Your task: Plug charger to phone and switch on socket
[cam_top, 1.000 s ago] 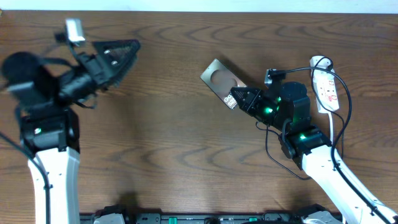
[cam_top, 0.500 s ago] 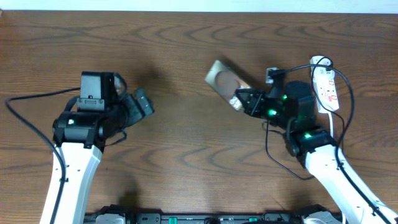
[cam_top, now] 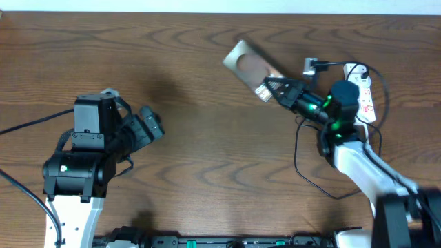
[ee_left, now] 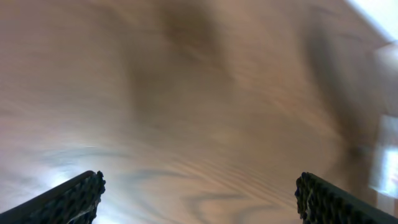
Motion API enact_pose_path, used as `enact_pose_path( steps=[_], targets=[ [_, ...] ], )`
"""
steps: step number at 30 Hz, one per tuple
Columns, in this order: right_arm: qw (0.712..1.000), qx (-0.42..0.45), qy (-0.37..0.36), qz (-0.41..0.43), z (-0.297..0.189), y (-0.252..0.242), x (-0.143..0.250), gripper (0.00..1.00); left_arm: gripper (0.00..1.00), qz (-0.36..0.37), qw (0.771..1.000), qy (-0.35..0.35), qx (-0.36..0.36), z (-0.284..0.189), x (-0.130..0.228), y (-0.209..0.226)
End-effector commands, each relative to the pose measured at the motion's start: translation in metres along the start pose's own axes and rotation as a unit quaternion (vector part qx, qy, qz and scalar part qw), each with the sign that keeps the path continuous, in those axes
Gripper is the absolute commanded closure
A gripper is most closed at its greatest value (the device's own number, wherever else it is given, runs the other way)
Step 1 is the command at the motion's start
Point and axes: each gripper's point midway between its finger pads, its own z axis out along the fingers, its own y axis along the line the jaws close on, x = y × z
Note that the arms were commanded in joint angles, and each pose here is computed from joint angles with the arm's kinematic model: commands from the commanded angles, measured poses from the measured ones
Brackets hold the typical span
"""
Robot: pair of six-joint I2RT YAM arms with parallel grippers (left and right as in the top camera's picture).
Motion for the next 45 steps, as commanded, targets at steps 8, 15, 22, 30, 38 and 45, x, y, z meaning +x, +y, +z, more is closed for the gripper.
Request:
enact_pose_path(
  steps=[8, 15, 22, 30, 38, 45],
  targets=[
    [0.984, -0.148, 0.062, 0.074, 0.016, 0.048, 0.025, 0.99, 0.0, -0.077, 0.948, 0.113, 0.288, 0.015, 0.027, -0.09],
    [0.98, -0.142, 0.065, 0.127, 0.042, 0.057, 0.054, 0.99, 0.0, -0.135, 0.927, 0.091, 0.338, 0.028, 0.013, -0.104],
    [0.97, -0.144, 0.074, 0.182, 0.054, 0.067, 0.073, 0.99, 0.01, -0.142, 0.925, 0.082, 0.343, 0.035, 0.011, -0.114],
    [0.946, -0.16, 0.11, 0.26, 0.058, 0.087, 0.093, 0.99, 0.01, -0.127, 0.923, 0.079, 0.355, 0.04, 0.013, -0.129],
    [0.927, -0.149, 0.153, 0.308, 0.058, 0.091, 0.111, 0.99, 0.12, -0.133, 0.928, 0.049, 0.346, 0.044, 0.001, -0.126],
    [0.92, -0.131, 0.155, 0.335, 0.056, 0.079, 0.117, 0.99, 0.16, -0.127, 0.925, 0.024, 0.358, 0.04, -0.009, -0.13]
  ],
)
